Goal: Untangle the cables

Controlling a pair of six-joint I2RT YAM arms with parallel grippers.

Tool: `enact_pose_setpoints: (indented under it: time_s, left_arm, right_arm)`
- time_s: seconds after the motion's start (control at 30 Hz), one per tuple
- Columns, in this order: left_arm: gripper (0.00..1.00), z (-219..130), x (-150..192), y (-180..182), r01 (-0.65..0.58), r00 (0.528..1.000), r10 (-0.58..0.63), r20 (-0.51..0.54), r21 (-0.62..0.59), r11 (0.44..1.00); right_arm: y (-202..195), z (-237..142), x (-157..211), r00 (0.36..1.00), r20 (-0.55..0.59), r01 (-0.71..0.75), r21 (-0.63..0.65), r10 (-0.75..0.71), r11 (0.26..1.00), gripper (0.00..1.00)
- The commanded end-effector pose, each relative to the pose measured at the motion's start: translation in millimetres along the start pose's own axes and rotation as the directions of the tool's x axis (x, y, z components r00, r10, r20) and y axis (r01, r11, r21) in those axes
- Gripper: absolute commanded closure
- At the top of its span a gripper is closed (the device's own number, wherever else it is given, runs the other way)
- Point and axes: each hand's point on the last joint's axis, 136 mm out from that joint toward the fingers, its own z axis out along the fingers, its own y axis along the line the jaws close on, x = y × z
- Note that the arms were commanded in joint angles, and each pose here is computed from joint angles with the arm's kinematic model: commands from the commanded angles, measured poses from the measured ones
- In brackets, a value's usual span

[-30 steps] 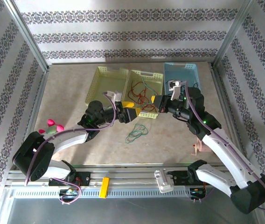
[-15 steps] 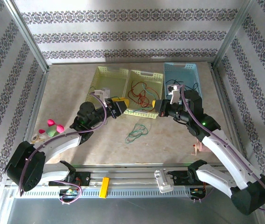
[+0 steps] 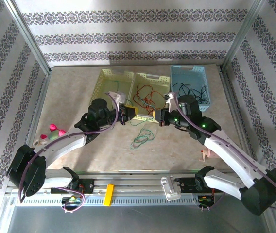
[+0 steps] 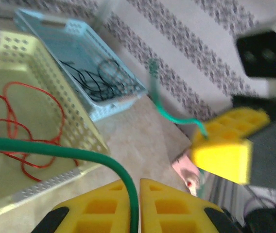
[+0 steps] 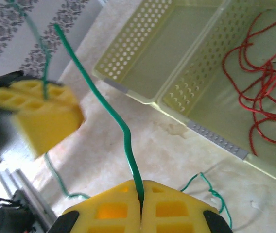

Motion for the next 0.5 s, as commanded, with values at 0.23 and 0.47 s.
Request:
enact_pose_setpoints:
  time_s: [0.23,0.47]
  left_arm:
    - [0.9,15.1,76.4,-33.4,0.028,0.945,0.028,-0.325,0.166,0.986]
    - [0.92,18.0,77.5,-23.4,0.002,0.956,0.034,-0.291,0.122,0.993]
  right_arm:
    - [7.5,27.0,-82.6,0.986,0.155,-0.044,-0.086,0.057,0.995,0.99]
    - [21.1,45.3,-82.9,0.988,0.113,-0.082,-0.165,0.102,0.983,0.98]
